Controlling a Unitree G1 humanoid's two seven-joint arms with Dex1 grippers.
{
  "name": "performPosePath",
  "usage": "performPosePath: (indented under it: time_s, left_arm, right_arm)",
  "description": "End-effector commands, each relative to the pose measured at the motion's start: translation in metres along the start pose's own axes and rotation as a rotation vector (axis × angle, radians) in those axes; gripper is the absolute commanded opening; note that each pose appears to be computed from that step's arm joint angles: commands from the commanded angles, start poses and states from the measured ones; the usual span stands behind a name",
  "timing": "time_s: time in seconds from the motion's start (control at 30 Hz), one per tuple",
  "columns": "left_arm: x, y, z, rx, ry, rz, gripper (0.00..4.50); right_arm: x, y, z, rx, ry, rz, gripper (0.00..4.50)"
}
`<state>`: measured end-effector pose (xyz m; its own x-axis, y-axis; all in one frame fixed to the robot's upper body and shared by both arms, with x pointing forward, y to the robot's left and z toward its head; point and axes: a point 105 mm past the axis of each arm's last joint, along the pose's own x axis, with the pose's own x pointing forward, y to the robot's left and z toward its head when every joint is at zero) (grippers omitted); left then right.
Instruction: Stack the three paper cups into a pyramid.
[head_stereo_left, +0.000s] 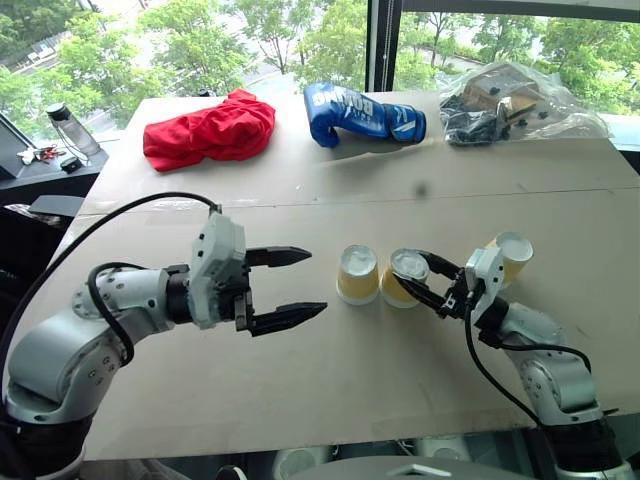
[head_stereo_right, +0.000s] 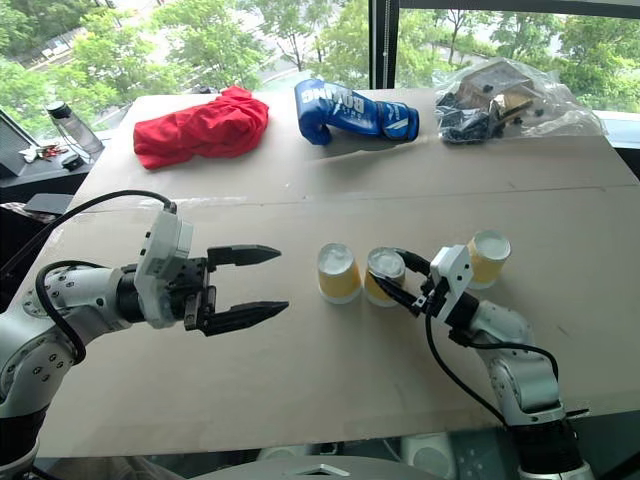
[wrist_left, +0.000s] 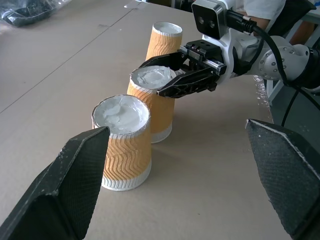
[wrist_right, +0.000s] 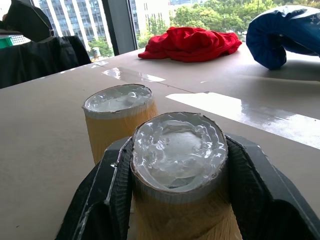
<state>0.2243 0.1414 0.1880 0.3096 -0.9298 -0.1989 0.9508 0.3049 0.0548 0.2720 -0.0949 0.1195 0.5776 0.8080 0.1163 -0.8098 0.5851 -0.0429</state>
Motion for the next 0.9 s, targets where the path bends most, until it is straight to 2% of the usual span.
performPosePath:
  time_s: [0.03,0.13,0.17,0.43,0.6,0.67,0.9]
  left_arm:
    - [0.002,-0.006,0.007,0.052,-0.013,-0.022,4.50]
    - [0.002,-0.006,0.006,0.054,-0.019,-0.021,4.50]
    - [0.002,-0.006,0.006,0.054,-0.021,-0.021,4.50]
    - [0.004,-0.007,0.005,0.067,-0.032,-0.041,4.50]
    - [0.015,-0.003,0.021,0.107,-0.075,-0.097,4.50]
    - [0.023,-0.003,0.029,0.132,-0.087,-0.143,4.50]
    - [0.038,0.002,0.042,0.167,-0.103,-0.211,4.50]
  right_arm:
    - [0.002,0.000,0.010,-0.030,-0.036,0.009,2.88]
    - [0.000,-0.001,0.011,-0.029,-0.036,0.010,4.21]
    - [0.000,-0.001,0.012,-0.029,-0.039,0.009,4.48]
    - [-0.024,-0.013,0.051,-0.132,-0.140,-0.015,4.48]
    - [-0.045,-0.035,0.064,-0.235,-0.100,-0.178,4.48]
    - [-0.061,-0.052,0.067,-0.247,-0.089,-0.299,4.48]
    - [-0.093,-0.070,0.060,-0.281,-0.040,-0.489,4.48]
